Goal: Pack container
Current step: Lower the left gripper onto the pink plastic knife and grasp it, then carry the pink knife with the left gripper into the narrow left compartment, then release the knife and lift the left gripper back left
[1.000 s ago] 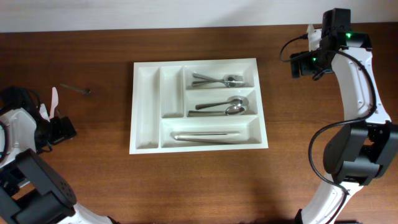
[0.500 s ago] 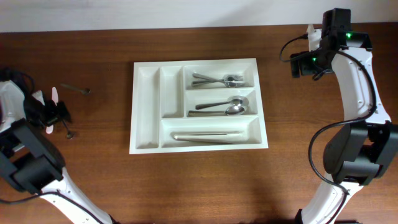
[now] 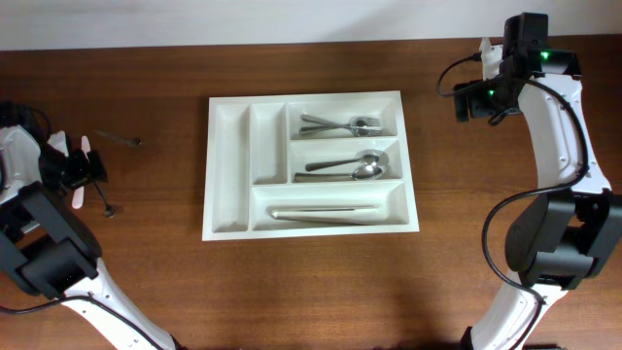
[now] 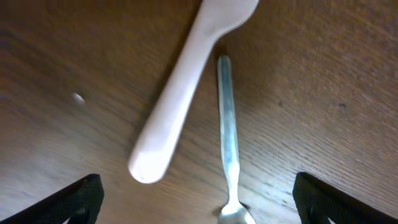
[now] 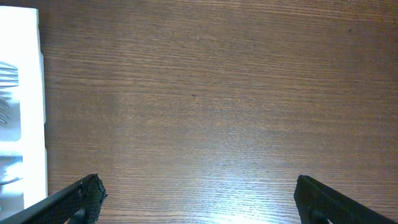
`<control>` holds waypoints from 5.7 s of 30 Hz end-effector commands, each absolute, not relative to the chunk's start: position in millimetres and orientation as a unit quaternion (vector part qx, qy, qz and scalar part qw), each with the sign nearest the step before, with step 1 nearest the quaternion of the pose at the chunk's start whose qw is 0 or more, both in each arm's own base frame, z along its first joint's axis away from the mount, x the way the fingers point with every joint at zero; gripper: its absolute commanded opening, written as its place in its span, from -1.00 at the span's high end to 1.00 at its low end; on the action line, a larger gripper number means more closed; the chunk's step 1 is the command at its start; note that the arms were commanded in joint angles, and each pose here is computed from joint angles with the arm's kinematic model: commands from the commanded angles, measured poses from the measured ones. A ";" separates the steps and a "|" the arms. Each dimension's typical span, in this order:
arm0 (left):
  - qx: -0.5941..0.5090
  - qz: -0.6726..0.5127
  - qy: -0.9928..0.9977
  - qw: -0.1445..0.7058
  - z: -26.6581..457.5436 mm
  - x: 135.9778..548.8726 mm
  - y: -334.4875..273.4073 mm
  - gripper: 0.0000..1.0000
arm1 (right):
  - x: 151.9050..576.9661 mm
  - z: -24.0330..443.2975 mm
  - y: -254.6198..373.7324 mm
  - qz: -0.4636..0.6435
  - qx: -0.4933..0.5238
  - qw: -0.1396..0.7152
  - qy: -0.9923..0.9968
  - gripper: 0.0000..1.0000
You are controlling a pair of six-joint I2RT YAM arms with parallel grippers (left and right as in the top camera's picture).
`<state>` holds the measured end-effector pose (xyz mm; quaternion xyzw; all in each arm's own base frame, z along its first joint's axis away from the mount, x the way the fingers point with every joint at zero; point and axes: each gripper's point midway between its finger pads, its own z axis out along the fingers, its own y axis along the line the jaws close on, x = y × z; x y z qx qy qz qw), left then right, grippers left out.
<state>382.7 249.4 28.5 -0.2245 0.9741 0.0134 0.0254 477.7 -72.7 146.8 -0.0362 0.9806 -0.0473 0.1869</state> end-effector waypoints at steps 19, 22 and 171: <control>-0.186 0.067 0.979 0.047 5.9 391.6 292.1 -0.86 | 477.8 157.1 -71.1 -0.050 -0.042 0.198 0.978 -0.98; -0.186 0.055 0.980 0.039 -4.9 390.5 288.1 -0.82 | 477.8 157.1 -71.0 -0.050 -0.042 0.198 0.978 -0.97; -0.048 -0.002 0.997 0.065 110.5 486.3 -115.3 -0.55 | 477.8 157.1 -71.0 -0.050 -0.042 0.198 0.978 -0.97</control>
